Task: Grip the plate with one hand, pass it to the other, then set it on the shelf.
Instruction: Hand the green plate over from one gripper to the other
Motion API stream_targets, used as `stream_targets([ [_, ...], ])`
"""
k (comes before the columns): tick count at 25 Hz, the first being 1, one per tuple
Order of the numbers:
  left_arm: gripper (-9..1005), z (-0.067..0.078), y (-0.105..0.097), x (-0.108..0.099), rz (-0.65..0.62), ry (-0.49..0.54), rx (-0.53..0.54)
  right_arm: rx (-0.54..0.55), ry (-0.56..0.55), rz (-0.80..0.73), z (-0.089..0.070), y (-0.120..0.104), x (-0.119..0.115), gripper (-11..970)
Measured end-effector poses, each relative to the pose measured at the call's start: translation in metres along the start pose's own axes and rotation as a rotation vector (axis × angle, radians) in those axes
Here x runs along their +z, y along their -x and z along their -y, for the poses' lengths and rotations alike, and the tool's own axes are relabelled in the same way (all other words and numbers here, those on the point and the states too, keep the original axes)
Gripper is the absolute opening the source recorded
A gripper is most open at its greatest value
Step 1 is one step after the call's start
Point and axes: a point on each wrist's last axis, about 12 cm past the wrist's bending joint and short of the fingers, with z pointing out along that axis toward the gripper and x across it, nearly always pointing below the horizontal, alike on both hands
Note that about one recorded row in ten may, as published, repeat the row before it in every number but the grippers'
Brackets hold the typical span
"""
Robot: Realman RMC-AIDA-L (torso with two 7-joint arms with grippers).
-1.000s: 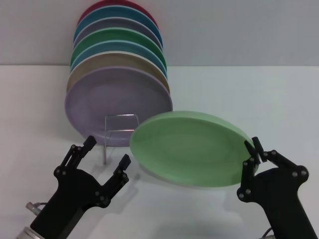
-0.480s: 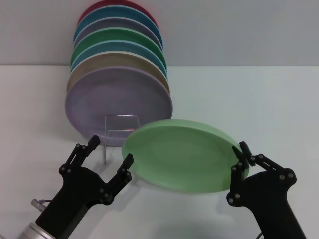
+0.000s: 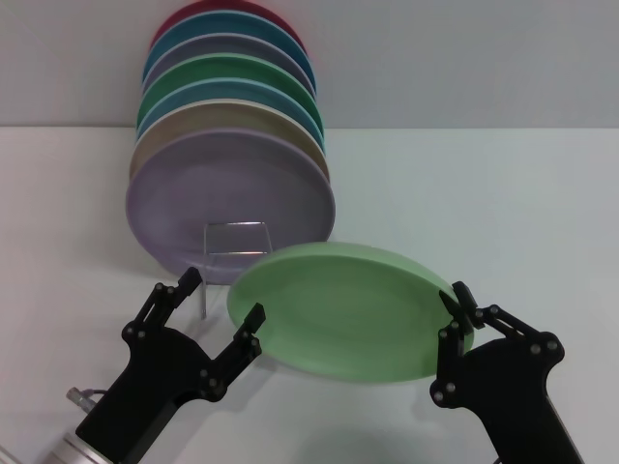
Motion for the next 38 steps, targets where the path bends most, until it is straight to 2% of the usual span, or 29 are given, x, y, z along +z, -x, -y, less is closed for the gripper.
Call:
stream_targets([
  [10,715,-0.0003,-0.0004,0.0035,-0.006,-0.010,0.004,0.009,0.002,0.002,-0.0003,0.0015,0.0010,19],
  [16,479,-0.0003,-0.0006,0.0042,-0.009,-0.013,0.004,0.013,0.003,0.003,-0.0003,0.0016,0.0010,20],
  [21,415,-0.0007,-0.0002,0.0064,-0.007,-0.017,0.006,0.016,0.006,0.007,-0.0006,0.0020,0.0014,20],
  [27,417,-0.0011,-0.0008,0.0083,-0.014,-0.020,0.008,0.017,0.007,0.009,-0.0007,0.0022,0.0016,20],
  [38,245,-0.0015,-0.0009,0.0080,-0.015,-0.020,0.010,0.019,0.008,0.008,-0.0008,0.0021,0.0016,19],
])
